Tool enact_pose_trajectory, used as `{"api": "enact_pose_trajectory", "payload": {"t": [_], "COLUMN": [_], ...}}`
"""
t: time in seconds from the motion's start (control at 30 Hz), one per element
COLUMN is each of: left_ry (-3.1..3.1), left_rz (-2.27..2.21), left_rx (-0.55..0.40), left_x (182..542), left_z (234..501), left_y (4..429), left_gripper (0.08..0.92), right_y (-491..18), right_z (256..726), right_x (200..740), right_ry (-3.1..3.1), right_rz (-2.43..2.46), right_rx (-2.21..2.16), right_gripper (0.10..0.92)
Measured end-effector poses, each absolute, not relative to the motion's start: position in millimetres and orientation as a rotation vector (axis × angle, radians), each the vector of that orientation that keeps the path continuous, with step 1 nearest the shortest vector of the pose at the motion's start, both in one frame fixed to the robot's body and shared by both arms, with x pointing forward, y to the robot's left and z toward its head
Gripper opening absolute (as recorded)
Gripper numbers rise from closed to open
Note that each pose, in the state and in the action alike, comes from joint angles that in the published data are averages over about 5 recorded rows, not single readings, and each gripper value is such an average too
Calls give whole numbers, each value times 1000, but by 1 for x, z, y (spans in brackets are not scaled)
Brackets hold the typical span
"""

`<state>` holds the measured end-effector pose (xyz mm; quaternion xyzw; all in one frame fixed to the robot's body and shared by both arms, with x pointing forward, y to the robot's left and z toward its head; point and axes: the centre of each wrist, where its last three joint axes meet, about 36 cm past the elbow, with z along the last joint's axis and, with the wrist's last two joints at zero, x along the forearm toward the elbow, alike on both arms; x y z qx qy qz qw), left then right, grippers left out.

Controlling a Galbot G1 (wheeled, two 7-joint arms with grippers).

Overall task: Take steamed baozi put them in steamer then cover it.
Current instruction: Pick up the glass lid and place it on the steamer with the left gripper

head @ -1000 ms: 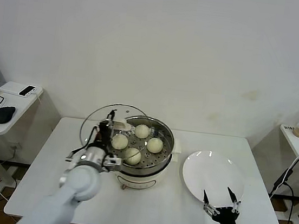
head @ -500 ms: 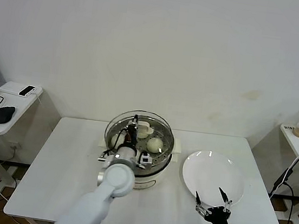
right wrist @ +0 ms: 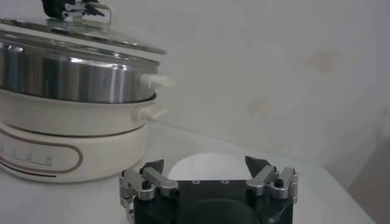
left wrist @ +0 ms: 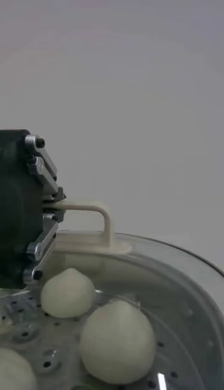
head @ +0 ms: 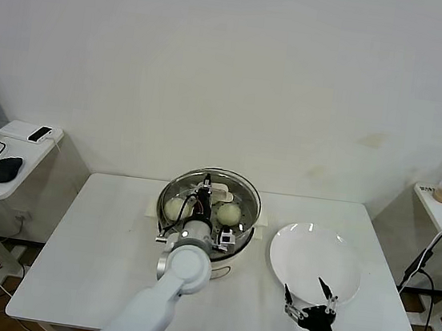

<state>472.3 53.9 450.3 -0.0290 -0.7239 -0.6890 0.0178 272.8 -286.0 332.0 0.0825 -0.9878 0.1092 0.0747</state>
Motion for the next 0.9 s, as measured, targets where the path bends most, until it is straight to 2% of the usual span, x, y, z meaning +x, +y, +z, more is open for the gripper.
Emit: {"api": "enact_pose_trajectory", "payload": {"t": [0.9], "left_ry": [-2218], "left_rz": [-2131], "left_rx": [-81], "left_x": [471], "left_z": [438], "left_y": [56], "left_gripper": [155], "right_y": [-276], "right_z": [330], "right_x": [272], "right_ry": [-2958], "right_rz": [312], "right_rx": [304], "right_gripper": [823]}}
